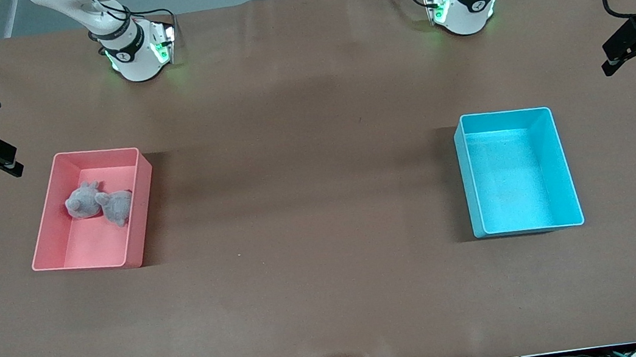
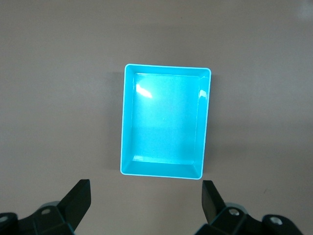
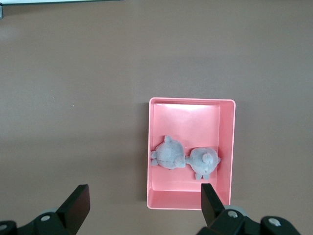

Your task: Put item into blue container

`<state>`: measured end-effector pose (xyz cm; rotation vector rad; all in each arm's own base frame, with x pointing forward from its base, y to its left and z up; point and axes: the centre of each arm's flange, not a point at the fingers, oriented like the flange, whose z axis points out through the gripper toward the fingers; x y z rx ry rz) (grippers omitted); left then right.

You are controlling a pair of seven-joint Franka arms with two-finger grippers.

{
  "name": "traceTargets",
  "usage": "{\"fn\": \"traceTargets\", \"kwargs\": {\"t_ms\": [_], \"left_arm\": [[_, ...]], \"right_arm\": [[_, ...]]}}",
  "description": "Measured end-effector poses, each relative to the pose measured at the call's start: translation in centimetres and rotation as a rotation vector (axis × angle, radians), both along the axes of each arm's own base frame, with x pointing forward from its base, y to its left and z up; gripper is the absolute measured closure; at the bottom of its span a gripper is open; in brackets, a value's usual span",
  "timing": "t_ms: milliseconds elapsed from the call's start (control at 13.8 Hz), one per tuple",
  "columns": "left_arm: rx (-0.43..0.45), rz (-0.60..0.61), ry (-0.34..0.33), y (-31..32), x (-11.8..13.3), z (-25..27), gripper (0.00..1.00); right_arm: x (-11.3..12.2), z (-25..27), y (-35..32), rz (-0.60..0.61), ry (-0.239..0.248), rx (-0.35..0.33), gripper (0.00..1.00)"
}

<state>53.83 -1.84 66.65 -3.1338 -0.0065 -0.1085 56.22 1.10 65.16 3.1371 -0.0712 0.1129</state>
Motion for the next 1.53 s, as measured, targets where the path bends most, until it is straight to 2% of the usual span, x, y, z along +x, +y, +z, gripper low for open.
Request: {"fn": "traceTargets", "kwargs": {"t_ms": [654, 799, 944, 1162, 1525], "left_arm": [[0.0, 0.005, 0.001, 0.3, 0.0, 0.0, 0.0], [0.0, 0.005, 0.001, 0.3, 0.0, 0.0, 0.0], [0.0, 0.005, 0.002, 0.3, 0.0, 0.0, 0.0], [0.0, 0.006, 0.003, 0.3, 0.0, -0.1, 0.0], [0.0, 0.006, 0.009, 0.4, 0.2, -0.3, 0.0]], "right_arm": [[0.3, -2.4, -0.9, -0.015, 0.049, 0.0, 0.0], [0.4, -3.9, -0.9, -0.016, 0.078, 0.0, 0.0], [0.8, -7.3, -1.6, -0.028, 0.122, 0.0, 0.0], [1.3, -15.6, -4.6, -0.035, 0.159, 0.005, 0.0], [-1.2, -29.4, -7.2, 0.018, 0.161, 0.014, 0.0]]}}
